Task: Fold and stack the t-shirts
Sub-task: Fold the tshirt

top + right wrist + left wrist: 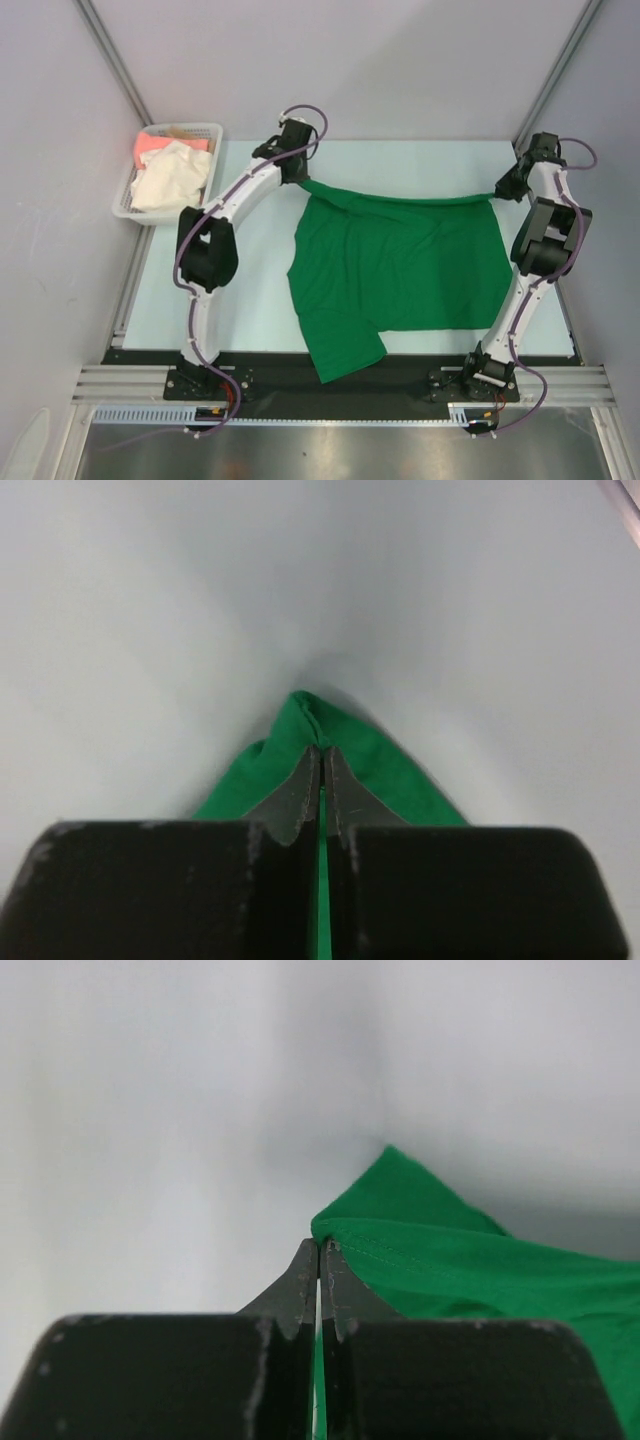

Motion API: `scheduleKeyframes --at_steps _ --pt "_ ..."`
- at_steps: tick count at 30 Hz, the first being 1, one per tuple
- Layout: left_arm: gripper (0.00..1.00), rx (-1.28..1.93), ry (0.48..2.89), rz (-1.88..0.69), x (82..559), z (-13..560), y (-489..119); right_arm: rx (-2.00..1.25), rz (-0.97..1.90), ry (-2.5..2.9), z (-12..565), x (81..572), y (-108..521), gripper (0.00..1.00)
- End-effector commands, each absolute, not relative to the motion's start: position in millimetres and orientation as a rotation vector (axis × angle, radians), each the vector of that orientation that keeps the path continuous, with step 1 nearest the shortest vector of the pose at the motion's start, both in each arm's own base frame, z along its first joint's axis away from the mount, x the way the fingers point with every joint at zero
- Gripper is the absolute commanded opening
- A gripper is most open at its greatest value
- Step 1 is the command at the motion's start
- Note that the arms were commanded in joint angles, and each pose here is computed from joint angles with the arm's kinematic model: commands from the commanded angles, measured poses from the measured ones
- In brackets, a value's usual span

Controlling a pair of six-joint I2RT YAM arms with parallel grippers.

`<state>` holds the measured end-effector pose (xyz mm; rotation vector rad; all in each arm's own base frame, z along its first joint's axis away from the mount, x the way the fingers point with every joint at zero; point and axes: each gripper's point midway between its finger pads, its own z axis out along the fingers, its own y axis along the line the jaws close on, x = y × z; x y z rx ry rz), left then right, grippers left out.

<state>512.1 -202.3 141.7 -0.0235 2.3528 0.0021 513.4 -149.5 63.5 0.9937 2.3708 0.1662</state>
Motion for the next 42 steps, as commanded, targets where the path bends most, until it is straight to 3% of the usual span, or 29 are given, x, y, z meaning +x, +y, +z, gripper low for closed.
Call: scheduleKeyframes --at_steps 1,24,35,42 --pt "0.00 -0.071 2.240 -0.067 537.3 186.5 -199.8 0.949 0.229 2.312 82.1 543.4 -142.2 0.00" --pt "0.01 0.030 2.240 -0.356 567.4 167.8 -252.8 0.919 0.195 2.251 81.6 573.4 -170.0 0.01" --pt "0.01 -0.099 2.261 -0.386 494.3 211.2 -234.0 0.985 0.212 2.323 97.8 538.5 -160.0 0.01" --pt "0.00 -0.098 2.409 -0.416 438.8 179.5 -229.6 1.016 0.186 2.393 110.9 506.1 -159.0 0.01"
